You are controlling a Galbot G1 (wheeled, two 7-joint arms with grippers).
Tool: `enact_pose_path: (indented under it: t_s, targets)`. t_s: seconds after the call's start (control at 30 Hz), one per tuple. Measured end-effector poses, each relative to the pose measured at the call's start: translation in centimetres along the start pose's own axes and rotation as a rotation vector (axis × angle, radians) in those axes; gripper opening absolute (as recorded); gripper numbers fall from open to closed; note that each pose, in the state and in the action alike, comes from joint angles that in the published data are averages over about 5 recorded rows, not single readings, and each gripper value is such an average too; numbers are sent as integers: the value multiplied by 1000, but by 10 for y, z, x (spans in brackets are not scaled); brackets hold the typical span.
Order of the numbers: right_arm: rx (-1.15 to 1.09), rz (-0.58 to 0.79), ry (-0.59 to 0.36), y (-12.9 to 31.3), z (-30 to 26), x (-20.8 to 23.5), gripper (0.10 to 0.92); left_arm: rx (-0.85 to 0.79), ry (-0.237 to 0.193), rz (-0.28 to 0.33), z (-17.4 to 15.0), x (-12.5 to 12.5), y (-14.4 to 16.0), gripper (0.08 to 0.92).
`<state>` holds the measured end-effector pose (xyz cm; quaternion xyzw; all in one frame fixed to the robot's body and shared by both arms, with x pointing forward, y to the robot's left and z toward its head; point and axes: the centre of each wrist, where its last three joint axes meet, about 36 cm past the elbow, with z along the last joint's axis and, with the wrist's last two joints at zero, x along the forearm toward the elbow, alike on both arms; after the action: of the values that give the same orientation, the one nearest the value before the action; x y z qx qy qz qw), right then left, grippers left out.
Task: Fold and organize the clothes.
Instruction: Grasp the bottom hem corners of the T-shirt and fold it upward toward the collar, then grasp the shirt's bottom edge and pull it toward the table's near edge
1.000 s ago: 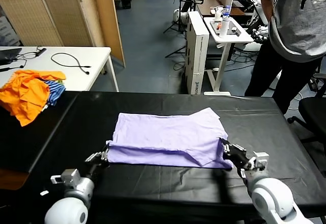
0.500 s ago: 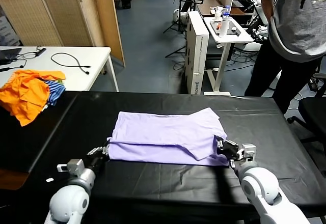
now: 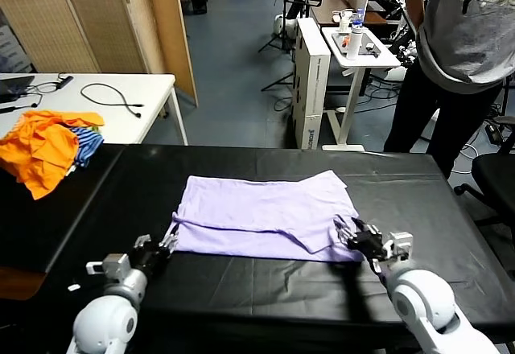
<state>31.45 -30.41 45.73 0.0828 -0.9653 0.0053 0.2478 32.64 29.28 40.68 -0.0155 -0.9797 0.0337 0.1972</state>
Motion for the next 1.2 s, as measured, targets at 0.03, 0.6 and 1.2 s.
enact_pose_path:
  t_s: [0.03, 0.6, 1.2]
  targets:
    - [1, 2, 7, -1, 3, 2, 907, 1, 3, 0, 1, 4, -1, 895]
    - [-2, 6, 64, 1, 24, 5, 530, 12, 48, -11, 17, 20, -5, 907]
    - [8, 3, 90, 5, 25, 8, 156, 42, 44, 4, 18, 9, -3, 282]
